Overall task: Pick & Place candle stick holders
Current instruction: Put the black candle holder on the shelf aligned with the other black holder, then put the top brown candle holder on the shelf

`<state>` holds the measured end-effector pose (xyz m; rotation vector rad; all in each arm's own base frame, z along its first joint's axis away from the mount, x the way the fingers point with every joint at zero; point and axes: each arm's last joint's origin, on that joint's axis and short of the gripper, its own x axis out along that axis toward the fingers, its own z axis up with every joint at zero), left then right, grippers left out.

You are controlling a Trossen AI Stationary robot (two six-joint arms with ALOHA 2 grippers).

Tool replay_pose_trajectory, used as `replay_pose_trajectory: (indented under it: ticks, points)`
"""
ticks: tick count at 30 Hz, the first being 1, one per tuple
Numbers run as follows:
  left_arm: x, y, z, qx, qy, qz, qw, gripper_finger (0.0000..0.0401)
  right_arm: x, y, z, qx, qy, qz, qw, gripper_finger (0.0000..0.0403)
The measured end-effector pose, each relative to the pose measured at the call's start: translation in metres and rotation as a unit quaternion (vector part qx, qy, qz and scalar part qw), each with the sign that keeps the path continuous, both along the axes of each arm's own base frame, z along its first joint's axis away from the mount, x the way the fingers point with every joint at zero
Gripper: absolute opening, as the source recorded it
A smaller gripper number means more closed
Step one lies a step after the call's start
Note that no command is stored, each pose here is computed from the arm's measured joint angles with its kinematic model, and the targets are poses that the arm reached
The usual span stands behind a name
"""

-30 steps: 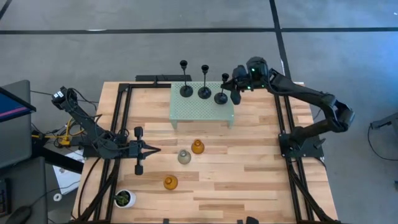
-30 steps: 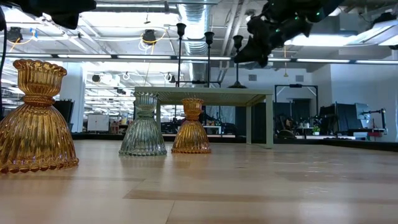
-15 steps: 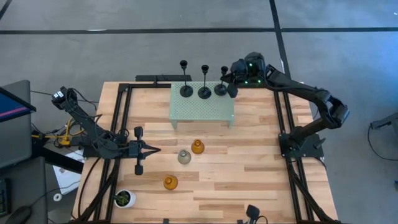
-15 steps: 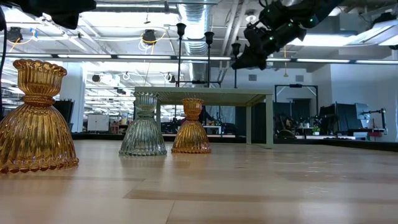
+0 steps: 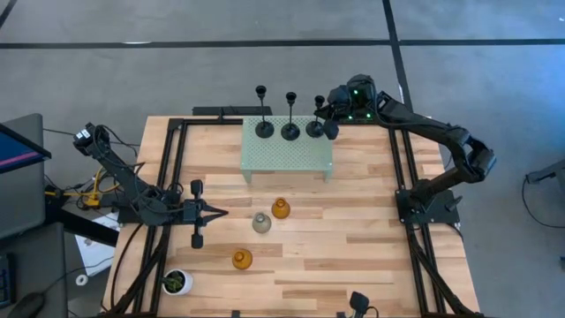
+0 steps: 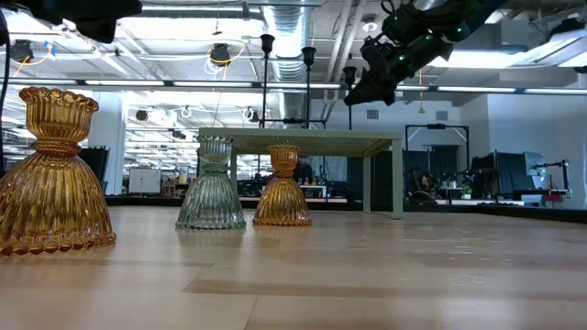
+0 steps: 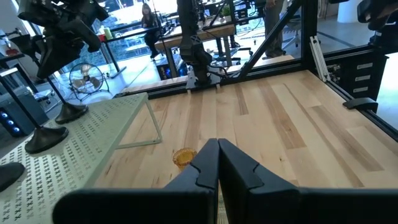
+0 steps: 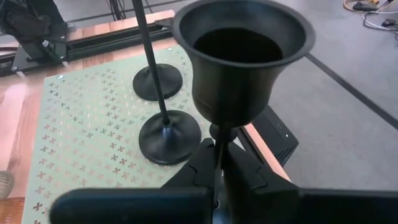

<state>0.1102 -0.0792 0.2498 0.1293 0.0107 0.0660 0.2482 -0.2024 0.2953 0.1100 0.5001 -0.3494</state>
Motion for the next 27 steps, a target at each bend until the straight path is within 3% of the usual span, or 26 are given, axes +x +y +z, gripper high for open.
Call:
replay_pose_trajectory:
  ticks: [11,17,22,27]
  points:
    - [0.000,0.000,0.000,0.000,0.000,0.000,1.000,0.0006,0.002,0.002,0.001,-0.010,-0.001,0.009,1.000,0.0100]
    - [0.000,0.000,0.000,0.000,0.000,0.000,1.000,0.0006,-0.002,0.006,0.007,-0.016,-0.005,0.012,1.000,0.0178]
    - [0.000,0.000,0.000,0.000,0.000,0.000,1.000,0.0006,-0.020,0.018,0.031,-0.035,-0.026,0.006,0.999,0.0229]
    - [0.000,0.000,0.000,0.000,0.000,0.000,1.000,0.0006,-0.051,0.040,0.050,-0.014,-0.016,-0.007,1.000,0.0231]
